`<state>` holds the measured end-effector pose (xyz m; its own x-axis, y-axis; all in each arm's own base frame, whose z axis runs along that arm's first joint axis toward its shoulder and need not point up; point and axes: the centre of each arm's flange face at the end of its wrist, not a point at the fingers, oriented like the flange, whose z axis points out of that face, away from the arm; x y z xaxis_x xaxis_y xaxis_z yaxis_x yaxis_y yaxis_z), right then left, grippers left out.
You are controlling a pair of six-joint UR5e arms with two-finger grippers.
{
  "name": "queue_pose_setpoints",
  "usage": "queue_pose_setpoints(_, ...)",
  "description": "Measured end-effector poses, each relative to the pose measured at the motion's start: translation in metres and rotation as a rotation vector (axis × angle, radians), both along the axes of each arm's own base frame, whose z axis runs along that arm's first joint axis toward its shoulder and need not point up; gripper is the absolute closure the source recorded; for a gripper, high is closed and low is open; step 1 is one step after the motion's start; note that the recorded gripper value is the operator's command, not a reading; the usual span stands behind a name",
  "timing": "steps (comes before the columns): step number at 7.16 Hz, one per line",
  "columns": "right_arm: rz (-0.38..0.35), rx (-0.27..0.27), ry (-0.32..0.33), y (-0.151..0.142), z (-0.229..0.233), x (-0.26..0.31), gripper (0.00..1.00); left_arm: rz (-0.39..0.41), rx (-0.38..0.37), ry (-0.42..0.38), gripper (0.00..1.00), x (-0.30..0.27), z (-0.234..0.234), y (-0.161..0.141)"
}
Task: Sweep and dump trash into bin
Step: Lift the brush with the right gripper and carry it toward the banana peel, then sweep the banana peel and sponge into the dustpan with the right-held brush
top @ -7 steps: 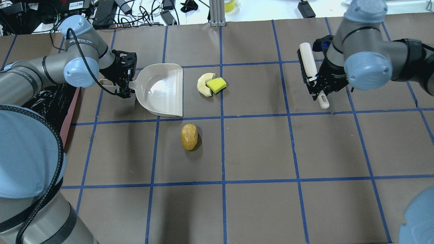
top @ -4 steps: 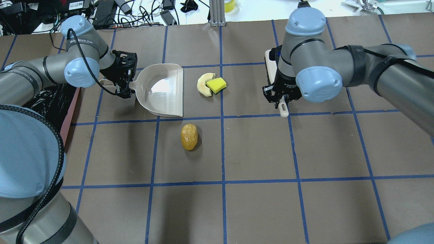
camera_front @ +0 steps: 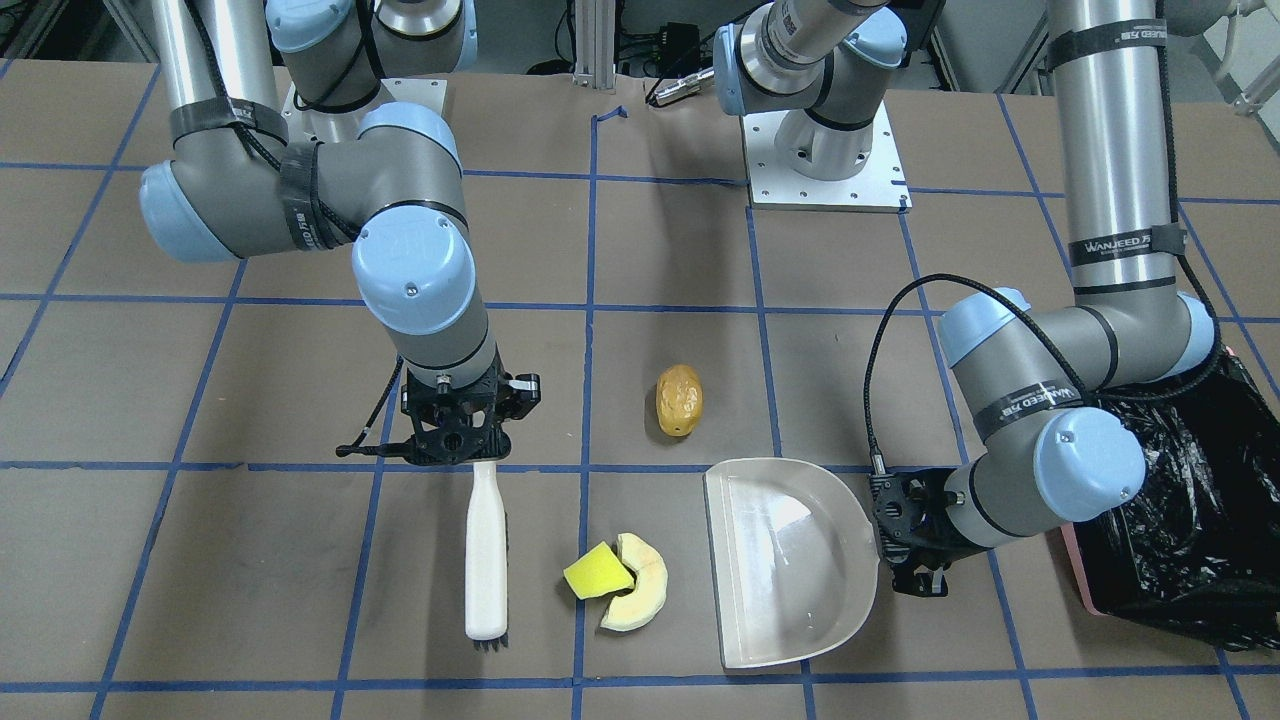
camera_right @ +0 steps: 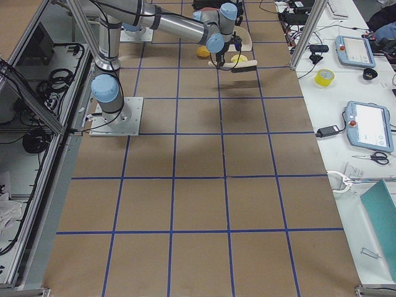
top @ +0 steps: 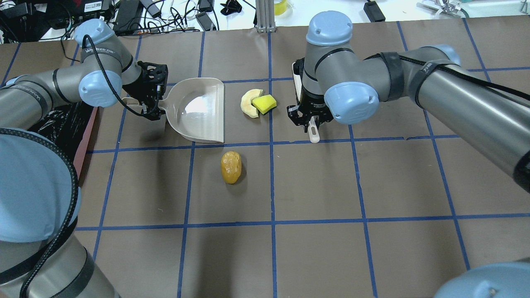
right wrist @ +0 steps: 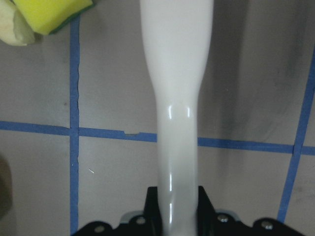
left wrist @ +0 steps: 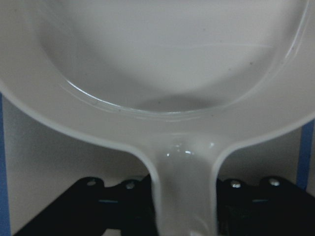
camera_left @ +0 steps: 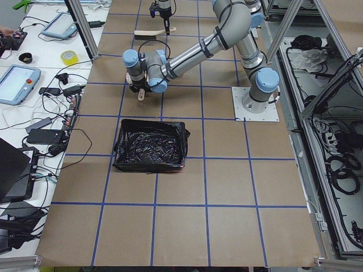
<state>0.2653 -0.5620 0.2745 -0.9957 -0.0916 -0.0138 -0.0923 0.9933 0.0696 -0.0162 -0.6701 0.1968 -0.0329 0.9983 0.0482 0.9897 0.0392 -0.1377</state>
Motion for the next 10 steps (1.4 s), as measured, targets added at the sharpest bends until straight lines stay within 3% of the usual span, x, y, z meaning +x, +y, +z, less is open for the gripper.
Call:
queue_pose_setpoints(3,0.051,0.050,0.024,-0.020,-0.010,0.037,1.00,0.000,-0.002,0.000,1.00,0.000,0.001,0.000)
queue_pose_setpoints(5,0.081,0.061,0.029,-0.024,-0.021,0.065,1.00,0.000,-0.001,0.000,1.00,0.000,0.001,-0.001)
queue_pose_setpoints(10,0.099,0.066,0.043,-0.031,-0.025,0.070,1.00,0.003,-0.001,0.000,1.00,0.000,0.001,-0.001)
